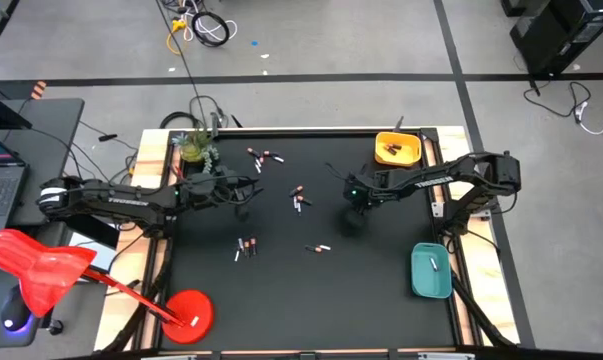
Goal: Sort batteries
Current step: Put the silver battery into the green bin
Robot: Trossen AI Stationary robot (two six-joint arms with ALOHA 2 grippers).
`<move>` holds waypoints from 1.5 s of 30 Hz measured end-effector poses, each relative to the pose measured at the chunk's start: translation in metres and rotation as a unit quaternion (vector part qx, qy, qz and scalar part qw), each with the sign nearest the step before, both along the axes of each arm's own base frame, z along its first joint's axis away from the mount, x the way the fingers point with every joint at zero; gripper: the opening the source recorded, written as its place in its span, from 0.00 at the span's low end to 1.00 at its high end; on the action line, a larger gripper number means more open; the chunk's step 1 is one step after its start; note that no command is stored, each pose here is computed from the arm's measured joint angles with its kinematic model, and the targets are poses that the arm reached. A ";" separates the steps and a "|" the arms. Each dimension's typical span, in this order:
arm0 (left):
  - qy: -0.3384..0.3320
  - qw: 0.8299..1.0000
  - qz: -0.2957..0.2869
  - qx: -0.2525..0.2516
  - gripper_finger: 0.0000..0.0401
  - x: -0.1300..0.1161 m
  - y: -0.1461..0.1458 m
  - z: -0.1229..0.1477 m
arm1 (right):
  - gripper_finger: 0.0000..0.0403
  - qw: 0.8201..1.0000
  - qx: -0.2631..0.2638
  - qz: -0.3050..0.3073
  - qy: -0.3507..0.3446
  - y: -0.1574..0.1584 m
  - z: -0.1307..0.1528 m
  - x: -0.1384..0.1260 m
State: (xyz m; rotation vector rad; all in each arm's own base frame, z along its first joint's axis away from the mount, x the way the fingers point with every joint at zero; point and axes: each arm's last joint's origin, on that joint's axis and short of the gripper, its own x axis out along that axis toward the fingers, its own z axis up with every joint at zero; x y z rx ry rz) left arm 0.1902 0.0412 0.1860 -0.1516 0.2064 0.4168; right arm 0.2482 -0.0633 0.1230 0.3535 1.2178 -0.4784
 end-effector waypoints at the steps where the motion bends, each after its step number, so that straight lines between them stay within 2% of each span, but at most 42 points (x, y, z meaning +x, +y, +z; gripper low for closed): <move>1: 0.000 1.000 0.000 0.000 0.39 0.000 0.000 0.000 | 0.26 1.000 -0.005 0.003 0.002 0.001 0.000 0.000; 8: 0.000 1.000 0.000 -0.001 0.39 0.000 0.000 0.000 | 0.05 1.000 -0.022 0.013 0.012 0.005 -0.001 0.000; 13: -0.002 1.000 0.000 -0.001 0.39 0.000 0.000 0.000 | 0.05 0.999 -0.041 0.024 0.026 0.013 0.007 0.004; 16: -0.012 1.000 0.001 -0.001 0.39 0.000 0.000 0.002 | 0.05 0.995 -0.052 0.038 0.081 0.022 0.023 -0.002; 19: -0.023 1.000 0.001 0.000 0.39 0.001 0.000 0.004 | 0.05 0.997 -0.060 0.034 0.044 0.030 0.053 0.004; 22: -0.025 1.000 0.001 0.000 0.39 0.001 0.000 0.004 | 0.05 0.996 -0.029 0.019 0.077 0.047 0.069 -0.008; 25: -0.024 1.000 -0.002 -0.009 0.39 0.001 0.000 0.004 | 0.05 0.997 0.003 -0.003 0.077 0.076 0.092 -0.021; 29: -0.019 1.000 -0.003 -0.012 0.39 0.001 0.000 0.003 | 0.05 0.989 0.064 -0.039 0.131 0.119 0.099 -0.049; 32: -0.024 1.000 -0.004 -0.012 0.39 0.001 0.000 0.003 | 0.05 0.975 0.097 -0.073 0.184 0.144 0.101 -0.069; 36: -0.034 0.999 -0.006 -0.018 0.39 0.001 -0.001 0.005 | 0.11 0.960 0.125 -0.108 0.224 0.166 0.092 -0.086; 40: -0.052 0.998 -0.026 -0.024 0.39 0.002 -0.002 0.008 | 0.20 0.955 0.105 -0.127 0.247 0.176 0.081 -0.094; 45: -0.065 0.997 -0.033 -0.022 0.39 0.003 -0.002 0.010 | 0.31 0.954 0.100 -0.122 0.254 0.181 0.080 -0.095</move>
